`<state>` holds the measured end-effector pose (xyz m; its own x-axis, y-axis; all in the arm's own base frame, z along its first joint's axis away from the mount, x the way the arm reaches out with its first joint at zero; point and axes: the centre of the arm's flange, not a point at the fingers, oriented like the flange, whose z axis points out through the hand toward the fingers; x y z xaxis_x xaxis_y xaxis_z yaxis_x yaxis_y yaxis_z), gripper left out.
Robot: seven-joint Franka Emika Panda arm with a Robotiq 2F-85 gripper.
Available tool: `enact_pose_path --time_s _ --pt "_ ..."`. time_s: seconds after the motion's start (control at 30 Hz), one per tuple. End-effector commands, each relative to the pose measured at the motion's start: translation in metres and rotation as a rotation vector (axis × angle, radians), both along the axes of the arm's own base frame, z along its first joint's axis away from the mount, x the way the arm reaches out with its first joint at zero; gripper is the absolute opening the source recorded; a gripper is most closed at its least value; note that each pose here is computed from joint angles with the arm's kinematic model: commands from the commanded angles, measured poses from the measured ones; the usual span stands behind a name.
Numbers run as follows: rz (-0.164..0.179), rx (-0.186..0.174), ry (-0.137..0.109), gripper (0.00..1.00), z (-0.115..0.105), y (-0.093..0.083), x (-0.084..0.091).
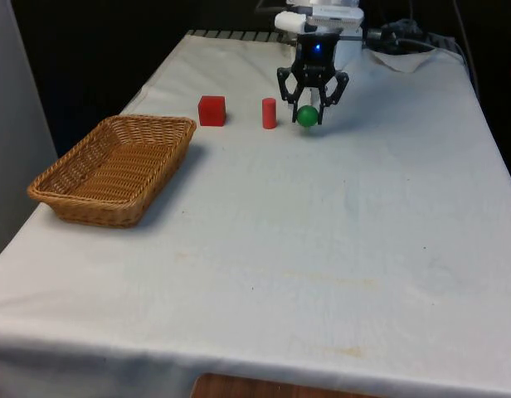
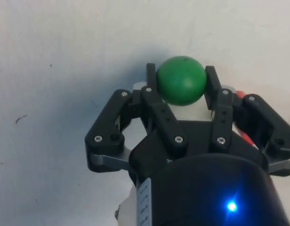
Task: Pick up the object to the left of the cylinder and place it into the basket.
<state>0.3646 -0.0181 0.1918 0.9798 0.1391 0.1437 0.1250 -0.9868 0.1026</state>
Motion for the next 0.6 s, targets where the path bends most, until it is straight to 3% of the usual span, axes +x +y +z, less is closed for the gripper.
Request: enact_pose_path --time_s 0.0,0.57 --pt "-0.001 0.0 -0.002 0.0 0.003 -0.001 0.003" --pt "-0.014 -0.027 -0.051 0.0 0.04 -0.017 0.051"
